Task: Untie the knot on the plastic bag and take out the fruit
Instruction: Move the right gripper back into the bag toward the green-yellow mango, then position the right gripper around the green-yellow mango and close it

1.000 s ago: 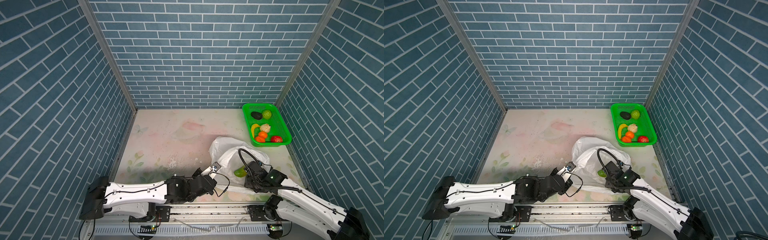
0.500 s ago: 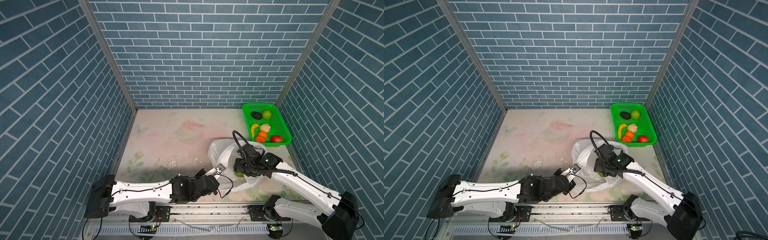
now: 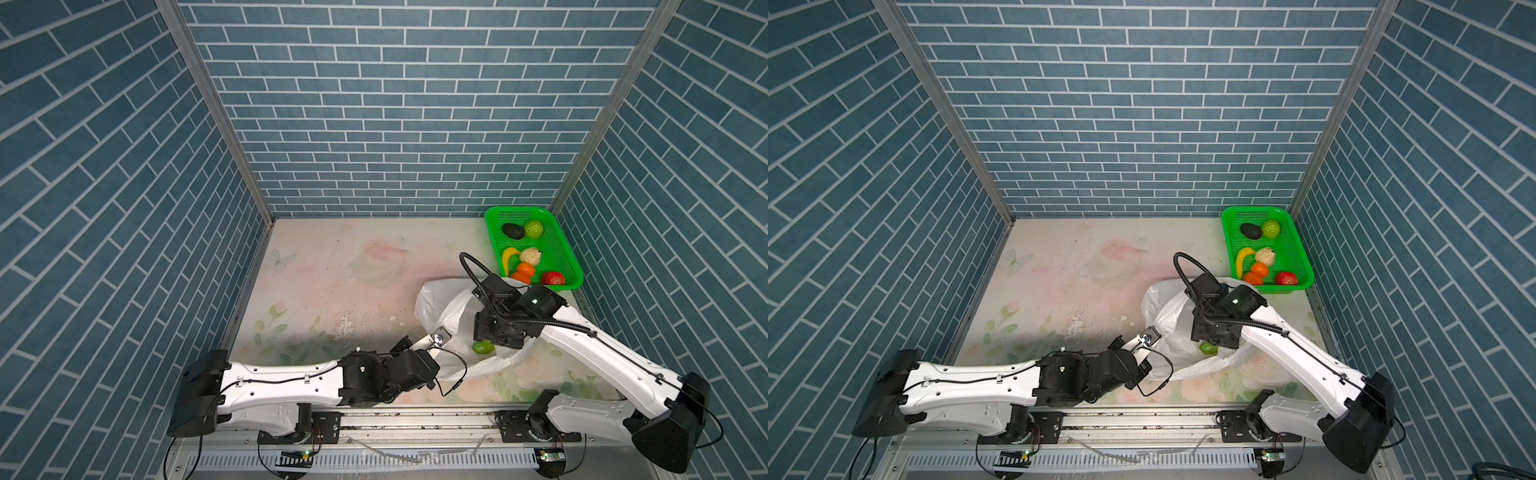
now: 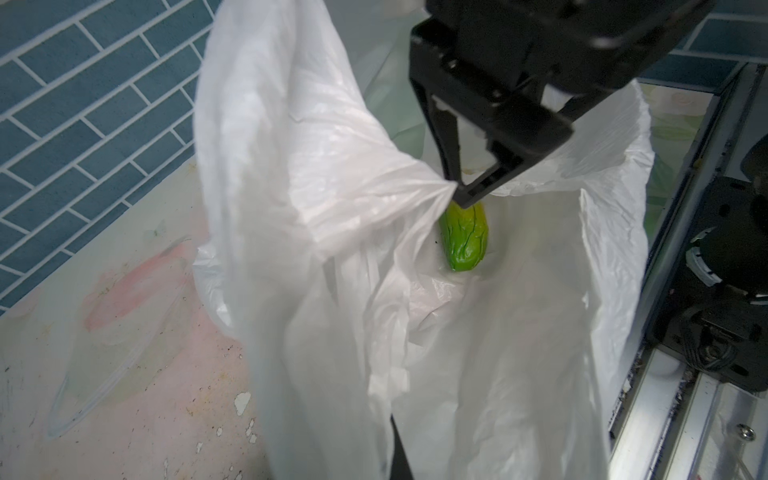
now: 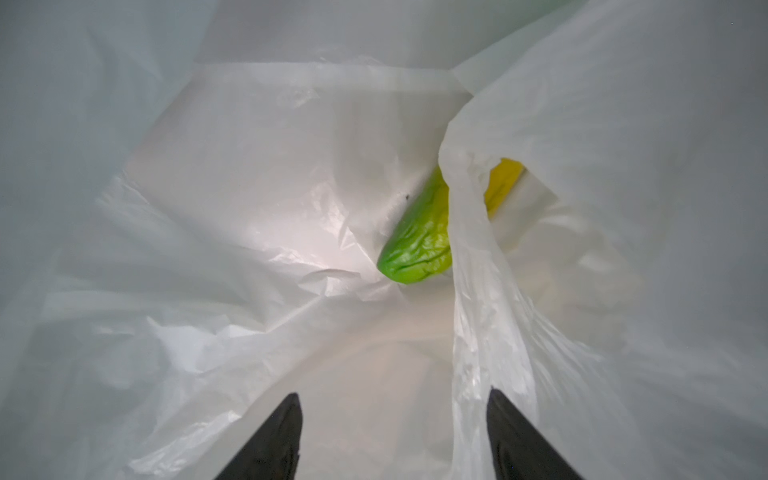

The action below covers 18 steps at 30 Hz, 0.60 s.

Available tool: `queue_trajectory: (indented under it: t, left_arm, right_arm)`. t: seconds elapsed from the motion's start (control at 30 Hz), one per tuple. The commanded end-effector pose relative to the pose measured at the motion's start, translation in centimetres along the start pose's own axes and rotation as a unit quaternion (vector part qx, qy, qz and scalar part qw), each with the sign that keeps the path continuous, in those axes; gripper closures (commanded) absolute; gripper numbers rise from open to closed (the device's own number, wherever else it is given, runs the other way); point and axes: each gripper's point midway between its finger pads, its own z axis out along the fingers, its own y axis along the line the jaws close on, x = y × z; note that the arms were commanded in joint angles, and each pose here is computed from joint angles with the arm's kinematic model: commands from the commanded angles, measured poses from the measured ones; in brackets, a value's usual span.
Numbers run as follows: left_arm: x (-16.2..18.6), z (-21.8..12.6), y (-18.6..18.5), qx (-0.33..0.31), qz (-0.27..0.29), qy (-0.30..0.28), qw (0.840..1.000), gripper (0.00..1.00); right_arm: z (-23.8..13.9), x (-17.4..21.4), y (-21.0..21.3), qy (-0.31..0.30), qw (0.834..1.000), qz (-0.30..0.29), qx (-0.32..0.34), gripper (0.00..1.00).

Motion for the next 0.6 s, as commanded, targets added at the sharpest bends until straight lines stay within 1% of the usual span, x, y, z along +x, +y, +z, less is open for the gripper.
queue_trajectory:
  t: [0.0,0.07,0.13,0.2,0.37,0.43,0.5,0.57]
  left_arm:
    - [-0.6,-0.4,0.5,-0.007,-0.004,-0.009,1.0,1.0]
    - [-0.7,-0.4,0.4,-0.005,-0.006,-0.011,1.0,1.0]
    - [-0.7,-0.4,0.3,-0.003,-0.006,-0.013,1.0,1.0]
    - [-0.7,-0.4,0.3,-0.002,-0.005,-0.013,1.0,1.0]
    - [-0.6,-0.5,0.4,-0.004,-0.009,-0.014,1.0,1.0]
    - [-0.5,-0.5,0.5,-0.005,-0.01,-0.014,1.0,1.0]
    - [-0.5,-0.5,0.5,-0.006,-0.01,-0.014,1.0,1.0]
    - [-0.6,-0.5,0.5,-0.006,-0.01,-0.014,1.0,1.0]
  right_arm:
    - [-1.2,1.0,-0.5,0.014,1.0,0.02,-0.007,0.3]
    - [-0.2,0.8,2.1,0.023,0.998,0.018,-0.058,0.3]
    - [0.8,0.2,4.3,0.02,0.995,0.02,-0.1,0.3]
    - [2.0,-0.5,5.7,0.013,0.992,0.024,-0.123,0.3]
    - [4.9,-1.9,6.8,0.004,0.994,0.013,-0.11,0.29]
    - [5.7,-2.6,7.0,-0.005,0.994,0.019,-0.11,0.29]
    - [7.1,-2.7,6.6,0.009,0.994,0.04,-0.105,0.28]
    - [8.1,-2.2,5.2,0.03,0.996,0.051,-0.07,0.28]
